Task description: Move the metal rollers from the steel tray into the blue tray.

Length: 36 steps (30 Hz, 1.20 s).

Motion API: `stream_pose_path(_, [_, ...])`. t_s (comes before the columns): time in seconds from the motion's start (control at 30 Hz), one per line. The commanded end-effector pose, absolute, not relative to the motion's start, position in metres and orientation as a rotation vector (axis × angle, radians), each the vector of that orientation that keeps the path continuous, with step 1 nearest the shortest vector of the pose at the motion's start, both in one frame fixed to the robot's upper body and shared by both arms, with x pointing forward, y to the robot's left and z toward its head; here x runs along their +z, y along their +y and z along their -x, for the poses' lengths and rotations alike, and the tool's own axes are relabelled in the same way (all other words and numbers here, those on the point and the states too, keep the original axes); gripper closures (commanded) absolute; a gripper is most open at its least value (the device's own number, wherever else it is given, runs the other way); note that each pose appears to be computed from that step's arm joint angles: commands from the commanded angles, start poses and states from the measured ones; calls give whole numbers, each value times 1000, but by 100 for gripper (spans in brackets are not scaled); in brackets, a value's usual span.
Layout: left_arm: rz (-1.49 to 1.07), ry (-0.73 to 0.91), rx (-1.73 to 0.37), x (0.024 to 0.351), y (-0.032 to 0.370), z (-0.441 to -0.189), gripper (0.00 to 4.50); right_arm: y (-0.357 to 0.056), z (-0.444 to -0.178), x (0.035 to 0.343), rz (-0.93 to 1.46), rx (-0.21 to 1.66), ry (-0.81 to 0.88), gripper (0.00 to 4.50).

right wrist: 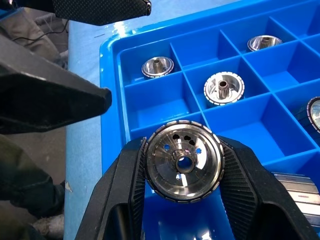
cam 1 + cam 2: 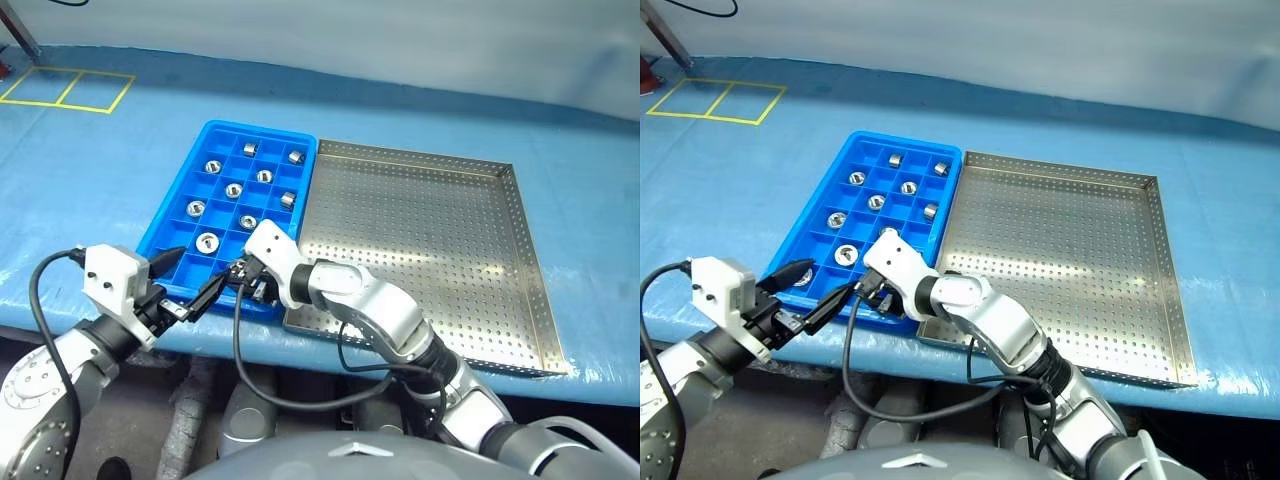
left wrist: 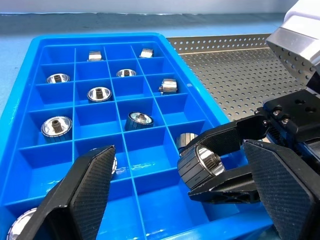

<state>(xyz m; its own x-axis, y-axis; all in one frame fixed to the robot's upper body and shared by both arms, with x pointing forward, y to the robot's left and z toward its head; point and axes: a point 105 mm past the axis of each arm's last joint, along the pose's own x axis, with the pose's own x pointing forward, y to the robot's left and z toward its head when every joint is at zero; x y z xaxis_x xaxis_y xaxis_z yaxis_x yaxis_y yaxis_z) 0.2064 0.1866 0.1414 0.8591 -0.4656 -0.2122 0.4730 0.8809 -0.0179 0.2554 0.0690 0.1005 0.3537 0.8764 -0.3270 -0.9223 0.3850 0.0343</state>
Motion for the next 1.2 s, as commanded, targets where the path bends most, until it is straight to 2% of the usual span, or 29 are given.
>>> stream_pose_path(0.03, [-76, 224, -526, 142, 183, -202, 0, 61, -258, 108, 156, 1153, 294, 278])
stream_pose_path(0.4, [-84, 323, -512, 123, 192, -194, 0, 71, -254, 115, 164, 1199, 255, 278])
stream_pose_path(0.7, [-67, 288, -465, 129, 199, -191, 0, 85, -260, 130, 153, 1221, 193, 278])
stream_pose_path(0.9, [-65, 285, -455, 130, 200, -190, 0, 98, -258, 114, 179, 1252, 227, 278])
stream_pose_path(1.2, [-59, 283, -460, 129, 197, -191, 0, 93, -256, 81, 211, 1253, 337, 278])
